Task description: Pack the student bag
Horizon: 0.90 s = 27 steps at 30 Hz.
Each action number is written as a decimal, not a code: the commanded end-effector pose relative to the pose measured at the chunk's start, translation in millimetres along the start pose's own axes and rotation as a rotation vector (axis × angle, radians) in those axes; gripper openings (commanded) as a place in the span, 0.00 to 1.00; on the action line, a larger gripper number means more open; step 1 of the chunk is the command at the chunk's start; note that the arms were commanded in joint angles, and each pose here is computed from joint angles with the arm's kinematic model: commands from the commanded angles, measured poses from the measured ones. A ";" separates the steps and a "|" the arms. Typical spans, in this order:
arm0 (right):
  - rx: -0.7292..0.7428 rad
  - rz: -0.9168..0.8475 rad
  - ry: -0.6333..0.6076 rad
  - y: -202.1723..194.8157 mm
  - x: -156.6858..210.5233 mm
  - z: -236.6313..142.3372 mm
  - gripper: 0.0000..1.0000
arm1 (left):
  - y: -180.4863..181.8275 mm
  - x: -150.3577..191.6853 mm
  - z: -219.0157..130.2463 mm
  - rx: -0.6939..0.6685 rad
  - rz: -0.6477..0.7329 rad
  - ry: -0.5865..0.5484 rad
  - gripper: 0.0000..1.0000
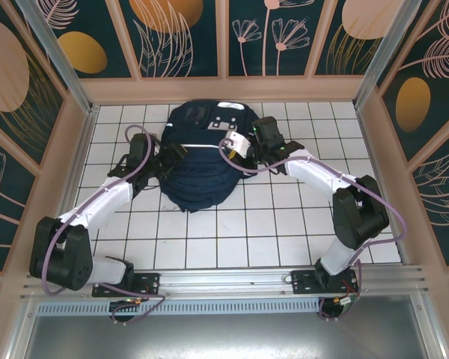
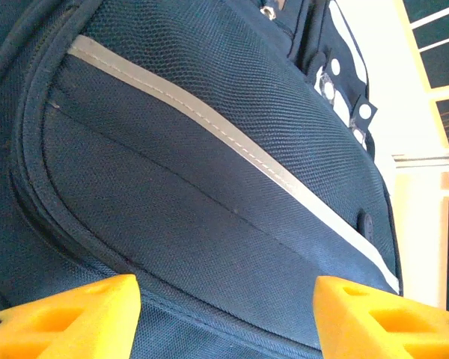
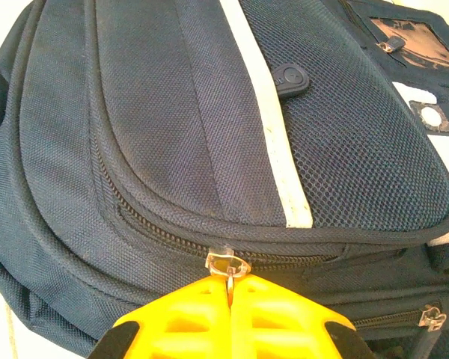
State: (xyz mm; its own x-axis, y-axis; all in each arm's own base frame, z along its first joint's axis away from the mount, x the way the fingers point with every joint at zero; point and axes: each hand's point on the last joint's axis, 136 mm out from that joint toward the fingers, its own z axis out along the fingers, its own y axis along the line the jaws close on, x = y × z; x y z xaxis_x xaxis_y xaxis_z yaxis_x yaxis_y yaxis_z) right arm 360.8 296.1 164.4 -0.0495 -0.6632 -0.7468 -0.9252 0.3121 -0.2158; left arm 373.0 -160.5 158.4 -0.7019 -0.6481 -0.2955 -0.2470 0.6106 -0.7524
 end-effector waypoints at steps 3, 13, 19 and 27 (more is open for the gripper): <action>0.043 -0.019 -0.080 -7.5 -21.3 -13.0 0.00 | -10.3 7.5 24.6 0.050 -0.069 0.050 0.61; 0.114 0.015 -0.041 -32.5 -4.2 -13.0 0.00 | 65.3 16.5 46.9 -0.236 0.008 0.051 0.38; 0.167 0.035 -0.010 -53.8 7.1 -11.7 0.00 | 111.8 26.8 47.6 -0.395 0.052 0.063 0.12; 0.331 0.189 0.009 -111.8 18.6 -18.4 0.00 | 120.4 28.0 48.7 -0.421 0.053 0.060 0.06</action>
State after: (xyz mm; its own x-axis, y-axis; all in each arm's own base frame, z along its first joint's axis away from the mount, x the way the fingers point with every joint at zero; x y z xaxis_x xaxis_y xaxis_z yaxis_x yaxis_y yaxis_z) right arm 401.4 265.4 147.7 -0.1754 -0.6515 -0.7381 -0.8675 0.4568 -0.1970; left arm 394.3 -173.5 108.6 -0.7226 -0.6180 -0.3095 -0.2801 0.6712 -0.6863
